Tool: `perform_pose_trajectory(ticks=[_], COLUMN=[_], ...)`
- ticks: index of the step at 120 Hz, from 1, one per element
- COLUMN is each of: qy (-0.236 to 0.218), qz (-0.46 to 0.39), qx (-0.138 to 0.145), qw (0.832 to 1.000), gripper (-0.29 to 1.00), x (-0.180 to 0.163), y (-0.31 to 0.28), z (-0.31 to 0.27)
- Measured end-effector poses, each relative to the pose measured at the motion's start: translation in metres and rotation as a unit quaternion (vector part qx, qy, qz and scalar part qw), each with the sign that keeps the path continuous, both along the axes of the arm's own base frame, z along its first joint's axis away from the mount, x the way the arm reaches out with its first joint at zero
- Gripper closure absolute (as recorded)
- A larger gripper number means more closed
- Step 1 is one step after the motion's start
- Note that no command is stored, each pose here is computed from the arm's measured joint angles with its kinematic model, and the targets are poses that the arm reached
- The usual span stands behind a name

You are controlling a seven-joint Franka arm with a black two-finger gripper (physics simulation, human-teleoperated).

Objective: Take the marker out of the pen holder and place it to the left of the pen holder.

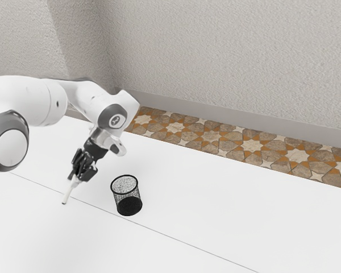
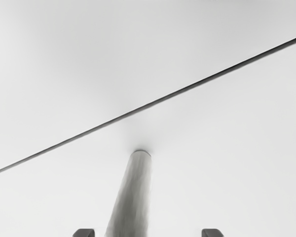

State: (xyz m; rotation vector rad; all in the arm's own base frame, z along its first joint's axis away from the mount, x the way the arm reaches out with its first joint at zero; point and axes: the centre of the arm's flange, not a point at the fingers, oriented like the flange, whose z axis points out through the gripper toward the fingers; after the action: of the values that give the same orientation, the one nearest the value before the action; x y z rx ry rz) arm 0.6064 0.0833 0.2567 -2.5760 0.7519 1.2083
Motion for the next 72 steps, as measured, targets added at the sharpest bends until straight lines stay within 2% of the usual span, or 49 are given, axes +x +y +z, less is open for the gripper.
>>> perform_pose_trajectory(ticks=[15, 33, 37, 44, 58, 72], qy=[-0.005, -0.042, -0.063, -0.128, -0.253, -0.295], qz=[0.012, 0.028, 0.035, 0.053, 0.069, 0.077], qx=[0.003, 0.001, -0.005, -0.030, -0.080, -0.112], qw=[1.000, 0.999, 0.997, 0.990, 0.962, 0.946], gripper=[0.27, 0.13, 0.11, 0.09, 0.05, 0.03], x=[0.000, 0.002, 0.002, -0.002, -0.034, -0.048], y=[-0.002, -0.003, -0.005, -0.013, -0.039, -0.056], z=[0.004, 0.047, 0.072, 0.142, 0.277, 0.319])
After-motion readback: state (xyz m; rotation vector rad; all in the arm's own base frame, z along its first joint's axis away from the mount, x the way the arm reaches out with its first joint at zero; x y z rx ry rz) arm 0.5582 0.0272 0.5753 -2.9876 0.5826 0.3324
